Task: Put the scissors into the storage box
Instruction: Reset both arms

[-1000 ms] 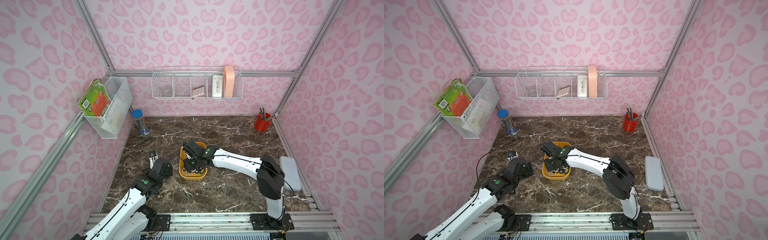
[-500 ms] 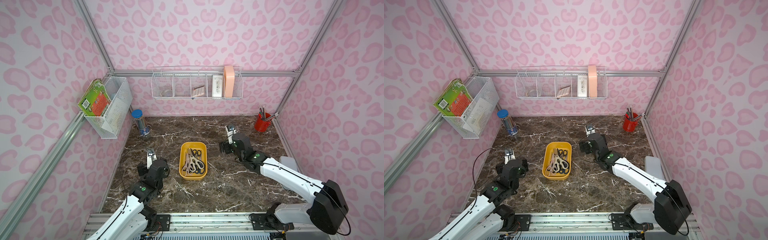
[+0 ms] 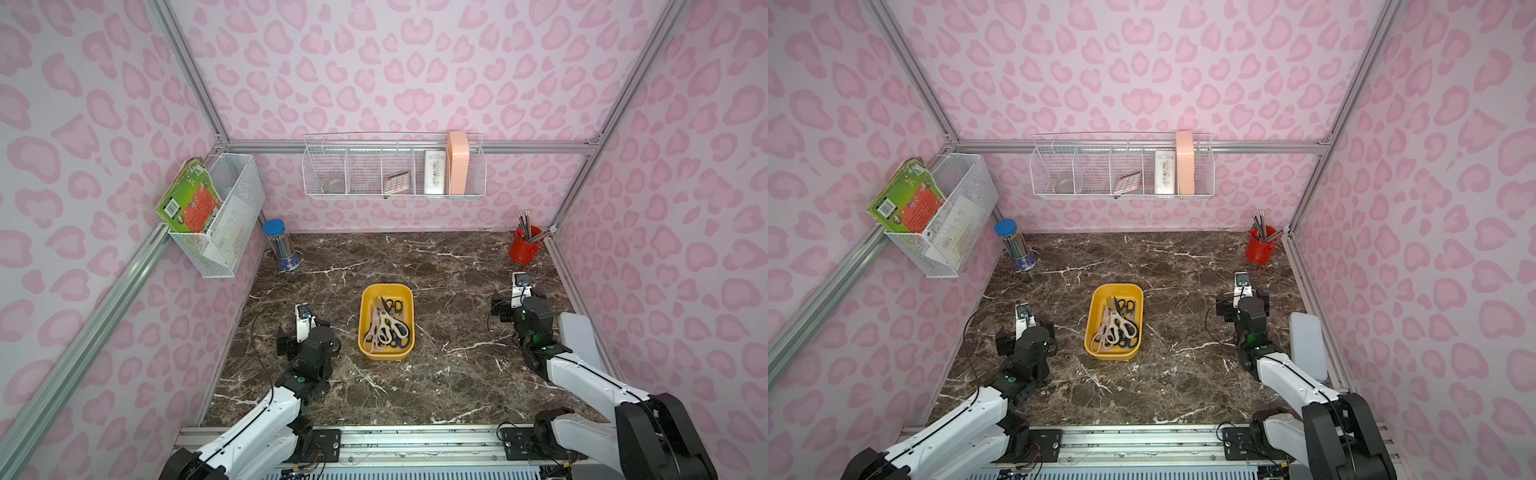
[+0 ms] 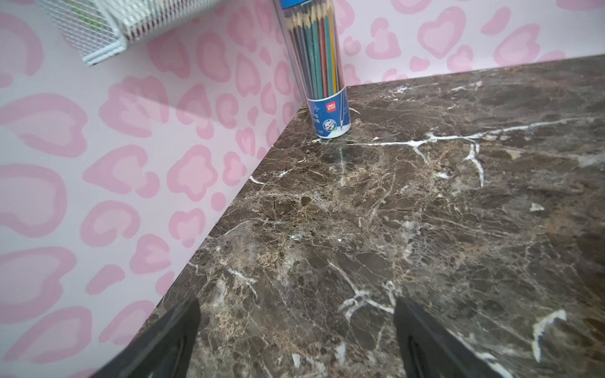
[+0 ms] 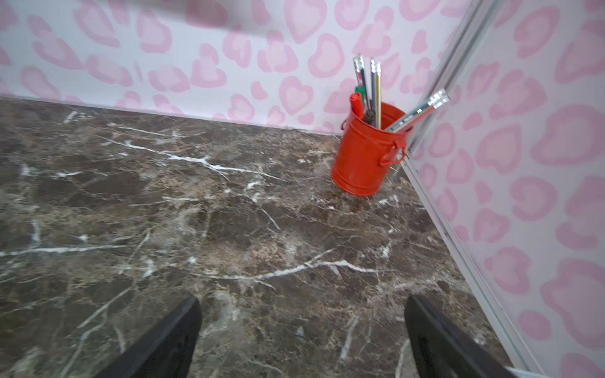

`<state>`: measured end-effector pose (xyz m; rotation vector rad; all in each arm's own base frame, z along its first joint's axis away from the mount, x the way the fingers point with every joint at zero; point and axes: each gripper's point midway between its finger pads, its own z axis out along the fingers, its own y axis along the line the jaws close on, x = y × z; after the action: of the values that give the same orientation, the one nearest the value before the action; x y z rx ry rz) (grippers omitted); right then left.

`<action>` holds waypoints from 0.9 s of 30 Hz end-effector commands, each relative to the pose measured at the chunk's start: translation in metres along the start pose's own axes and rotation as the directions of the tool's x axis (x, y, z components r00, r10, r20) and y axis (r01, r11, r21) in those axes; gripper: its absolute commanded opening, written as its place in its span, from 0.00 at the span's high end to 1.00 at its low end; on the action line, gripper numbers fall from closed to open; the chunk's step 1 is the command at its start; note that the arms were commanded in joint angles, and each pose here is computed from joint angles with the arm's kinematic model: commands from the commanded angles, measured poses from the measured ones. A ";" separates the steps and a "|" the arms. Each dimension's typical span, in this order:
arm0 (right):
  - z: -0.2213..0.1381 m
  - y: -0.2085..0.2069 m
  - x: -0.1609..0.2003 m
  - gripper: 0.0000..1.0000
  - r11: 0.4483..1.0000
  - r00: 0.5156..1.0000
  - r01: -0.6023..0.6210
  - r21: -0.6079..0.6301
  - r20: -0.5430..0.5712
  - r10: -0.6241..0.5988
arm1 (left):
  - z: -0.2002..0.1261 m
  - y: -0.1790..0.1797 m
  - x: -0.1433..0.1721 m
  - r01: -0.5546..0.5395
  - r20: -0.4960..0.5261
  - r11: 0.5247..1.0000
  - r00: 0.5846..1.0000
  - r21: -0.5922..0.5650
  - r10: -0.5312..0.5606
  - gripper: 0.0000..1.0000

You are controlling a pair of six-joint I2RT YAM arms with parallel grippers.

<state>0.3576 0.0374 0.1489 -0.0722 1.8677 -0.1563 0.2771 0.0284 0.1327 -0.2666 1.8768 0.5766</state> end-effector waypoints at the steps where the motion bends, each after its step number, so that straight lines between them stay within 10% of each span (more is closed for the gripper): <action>1: 0.002 -0.009 -0.010 0.01 0.999 0.994 -0.039 0.009 0.099 0.038 | 0.008 -0.012 -0.023 0.059 0.084 0.997 0.994 0.050 -0.063 0.03; 27: -0.031 -0.036 0.004 0.01 0.998 0.917 -0.053 0.034 0.397 0.035 | 0.046 -0.073 -0.017 -0.017 0.243 0.934 0.967 0.358 -0.075 0.01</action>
<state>0.3245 0.0016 0.0977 -0.0631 1.7032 -0.1713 0.3448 0.0017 0.1070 -0.0637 1.7223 0.2726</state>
